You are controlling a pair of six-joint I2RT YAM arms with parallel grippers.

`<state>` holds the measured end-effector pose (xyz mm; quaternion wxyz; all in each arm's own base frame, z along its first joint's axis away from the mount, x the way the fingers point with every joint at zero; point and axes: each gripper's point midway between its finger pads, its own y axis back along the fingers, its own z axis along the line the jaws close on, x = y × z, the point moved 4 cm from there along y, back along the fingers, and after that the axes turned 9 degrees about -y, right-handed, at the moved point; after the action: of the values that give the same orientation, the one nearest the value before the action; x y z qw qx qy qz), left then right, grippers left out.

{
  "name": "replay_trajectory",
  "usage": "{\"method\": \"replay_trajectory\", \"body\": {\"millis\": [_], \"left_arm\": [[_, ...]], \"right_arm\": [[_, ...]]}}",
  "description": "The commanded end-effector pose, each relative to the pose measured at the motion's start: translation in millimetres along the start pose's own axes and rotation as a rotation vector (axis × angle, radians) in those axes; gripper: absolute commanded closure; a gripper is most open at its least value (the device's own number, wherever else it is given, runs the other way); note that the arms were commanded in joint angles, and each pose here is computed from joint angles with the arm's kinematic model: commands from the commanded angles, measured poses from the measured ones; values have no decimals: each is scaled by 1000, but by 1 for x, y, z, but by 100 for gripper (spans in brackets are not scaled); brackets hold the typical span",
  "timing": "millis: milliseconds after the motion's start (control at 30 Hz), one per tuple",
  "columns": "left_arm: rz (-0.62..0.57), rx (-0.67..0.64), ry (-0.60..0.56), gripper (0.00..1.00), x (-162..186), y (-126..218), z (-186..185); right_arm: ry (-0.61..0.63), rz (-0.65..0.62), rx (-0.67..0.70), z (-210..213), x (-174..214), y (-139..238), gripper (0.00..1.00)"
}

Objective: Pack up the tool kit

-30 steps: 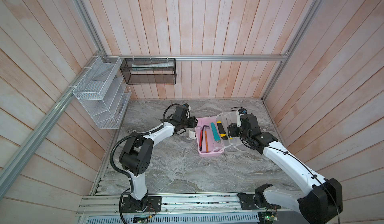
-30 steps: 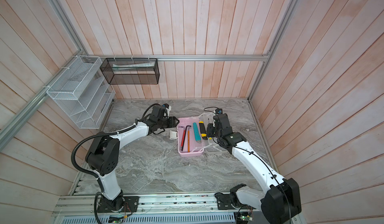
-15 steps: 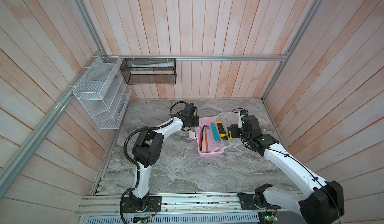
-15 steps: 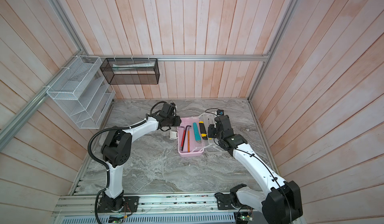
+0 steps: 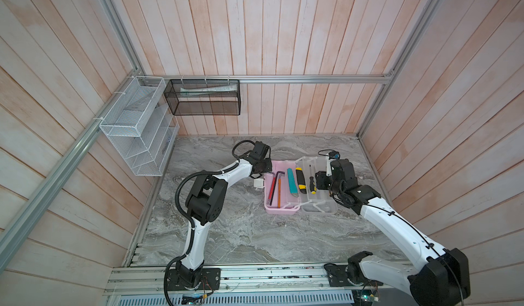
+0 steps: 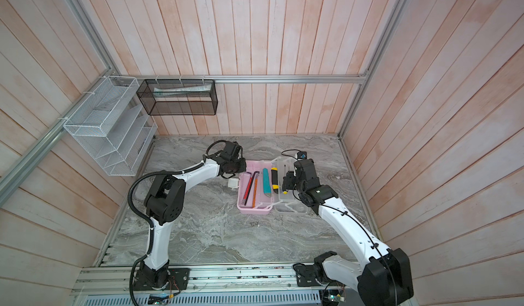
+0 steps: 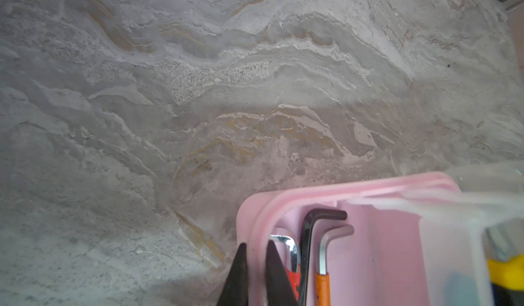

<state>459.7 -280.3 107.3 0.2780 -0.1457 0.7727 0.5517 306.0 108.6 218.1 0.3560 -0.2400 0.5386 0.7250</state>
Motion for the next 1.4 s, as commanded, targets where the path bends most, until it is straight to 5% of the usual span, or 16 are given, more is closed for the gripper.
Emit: {"method": "replay_trajectory", "body": {"millis": [0,400,700,1000,1367], "left_arm": [[46,-50,-16,100,14,-4,13],[-25,-82,91,100,22,33,48],[-71,-86,146,100,33,52,66],[-85,-103,201,100,41,58,71],[-143,-16,362,100,50,62,73]], "right_arm": [[-1,-24,-8,0,-5,2,60],[-157,-16,-37,-28,-2,-5,59],[-270,43,28,-63,27,-2,48],[-350,260,-103,-58,94,-6,56],[-370,365,-168,-54,131,-8,59]]}}
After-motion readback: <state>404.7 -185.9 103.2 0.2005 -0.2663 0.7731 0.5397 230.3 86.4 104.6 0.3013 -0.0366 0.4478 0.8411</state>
